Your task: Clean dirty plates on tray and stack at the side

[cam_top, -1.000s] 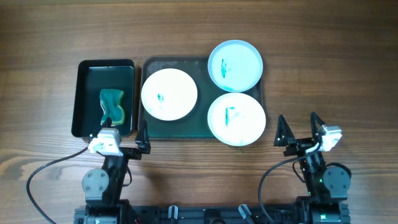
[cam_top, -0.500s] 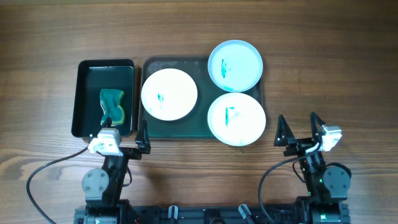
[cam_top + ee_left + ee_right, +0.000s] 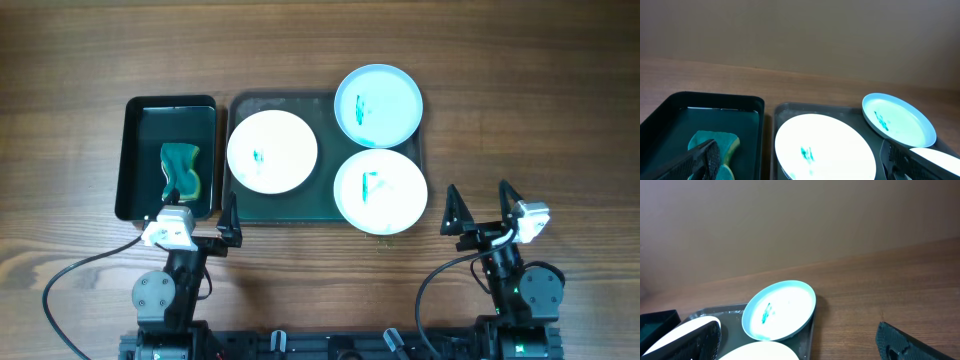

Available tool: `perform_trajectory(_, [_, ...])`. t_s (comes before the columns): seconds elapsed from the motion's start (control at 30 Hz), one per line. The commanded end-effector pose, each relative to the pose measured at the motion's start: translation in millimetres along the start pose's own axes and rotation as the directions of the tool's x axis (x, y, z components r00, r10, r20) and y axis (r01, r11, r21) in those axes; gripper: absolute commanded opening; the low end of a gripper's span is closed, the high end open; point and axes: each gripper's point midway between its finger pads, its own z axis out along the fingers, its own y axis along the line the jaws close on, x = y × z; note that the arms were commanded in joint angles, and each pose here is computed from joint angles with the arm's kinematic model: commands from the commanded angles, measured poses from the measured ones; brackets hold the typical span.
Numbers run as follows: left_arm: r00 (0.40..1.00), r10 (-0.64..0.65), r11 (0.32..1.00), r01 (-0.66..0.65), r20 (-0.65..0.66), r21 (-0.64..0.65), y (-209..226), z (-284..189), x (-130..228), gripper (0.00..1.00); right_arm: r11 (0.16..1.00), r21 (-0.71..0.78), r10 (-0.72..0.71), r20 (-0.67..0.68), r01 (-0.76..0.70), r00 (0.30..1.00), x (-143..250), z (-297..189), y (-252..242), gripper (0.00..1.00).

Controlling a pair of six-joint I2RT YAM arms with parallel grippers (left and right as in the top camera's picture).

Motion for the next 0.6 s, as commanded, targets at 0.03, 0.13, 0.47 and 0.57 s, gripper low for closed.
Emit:
perform_trajectory(0.03, [1.0,-0.002,1.0,0.002,0.0,-0.012,3,0,2,1.0,1.0,-0.002,0.005,0.011,-0.005,1.0,-2,0,1,1.0])
perform_trajectory(0.13, [1.0,-0.003,1.0,0.003,0.0,-0.012,3,0,2,1.0,1.0,-0.002,0.005,0.011,-0.005,1.0,-2,0,1,1.0])
perform_trajectory(0.47, [1.0,-0.003,1.0,0.003,0.0,-0.012,3,0,2,1.0,0.994,0.106,0.004,0.03,-0.008,1.0,-5,-1,-18,1.0])
perform_trajectory(0.57, [1.0,-0.002,1.0,0.002,0.0,-0.012,3,0,2,1.0,0.994,0.106,0.001,0.03,-0.004,1.0,-5,-1,-18,1.0])
